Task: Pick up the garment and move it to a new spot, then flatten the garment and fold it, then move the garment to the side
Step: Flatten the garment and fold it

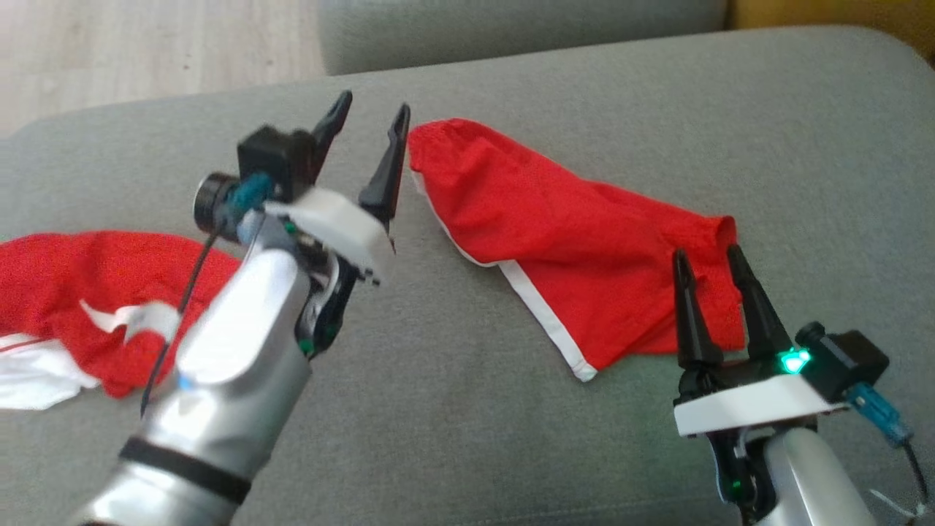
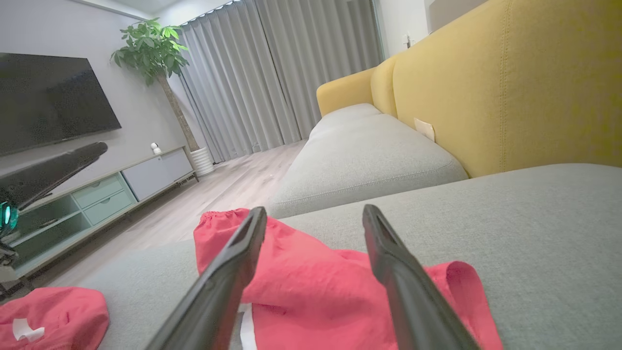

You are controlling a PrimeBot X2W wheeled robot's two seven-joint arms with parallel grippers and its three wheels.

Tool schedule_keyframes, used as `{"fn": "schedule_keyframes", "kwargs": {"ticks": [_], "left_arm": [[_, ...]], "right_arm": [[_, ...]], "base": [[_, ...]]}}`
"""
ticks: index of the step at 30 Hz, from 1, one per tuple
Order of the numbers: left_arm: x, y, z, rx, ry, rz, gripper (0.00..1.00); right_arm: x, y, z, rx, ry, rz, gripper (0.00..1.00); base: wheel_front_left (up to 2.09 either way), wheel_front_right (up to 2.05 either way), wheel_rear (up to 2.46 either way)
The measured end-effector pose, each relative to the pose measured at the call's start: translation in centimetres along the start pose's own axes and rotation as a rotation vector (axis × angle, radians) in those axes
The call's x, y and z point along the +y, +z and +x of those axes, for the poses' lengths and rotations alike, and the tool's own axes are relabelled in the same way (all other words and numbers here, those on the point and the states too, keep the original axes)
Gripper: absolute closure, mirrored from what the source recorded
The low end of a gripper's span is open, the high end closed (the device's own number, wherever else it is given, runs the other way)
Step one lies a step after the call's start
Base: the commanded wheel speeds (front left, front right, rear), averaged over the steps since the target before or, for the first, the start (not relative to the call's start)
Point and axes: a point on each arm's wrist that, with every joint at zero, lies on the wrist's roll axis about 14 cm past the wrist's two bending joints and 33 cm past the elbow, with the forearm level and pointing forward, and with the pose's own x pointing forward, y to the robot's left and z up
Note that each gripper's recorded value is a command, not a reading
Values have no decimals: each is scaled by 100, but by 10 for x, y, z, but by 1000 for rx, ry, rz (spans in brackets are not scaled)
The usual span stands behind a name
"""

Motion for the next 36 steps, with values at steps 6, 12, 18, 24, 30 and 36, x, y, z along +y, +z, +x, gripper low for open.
{"fn": "schedule_keyframes", "kwargs": {"ticks": [6,12,18,24,30,36], "left_arm": [[7,2,-39,-35,46,6,0],[9,-11,-86,-27,129,26,0],[15,-26,-124,5,221,17,0],[17,-32,-145,12,281,16,0],[15,-35,-140,15,267,2,0],[14,-45,-137,39,265,-28,0]], "right_arm": [[8,3,1,-9,25,-7,0],[13,5,1,-17,40,-12,0],[14,2,-6,-5,37,-10,0],[18,0,-8,0,51,-16,0],[-17,-22,-11,77,-49,-50,0],[-55,-71,-19,277,-168,-30,0]], "base": [[0,0,0],[0,0,0],[0,0,0],[0,0,0],[0,0,0],[0,0,0]]}}
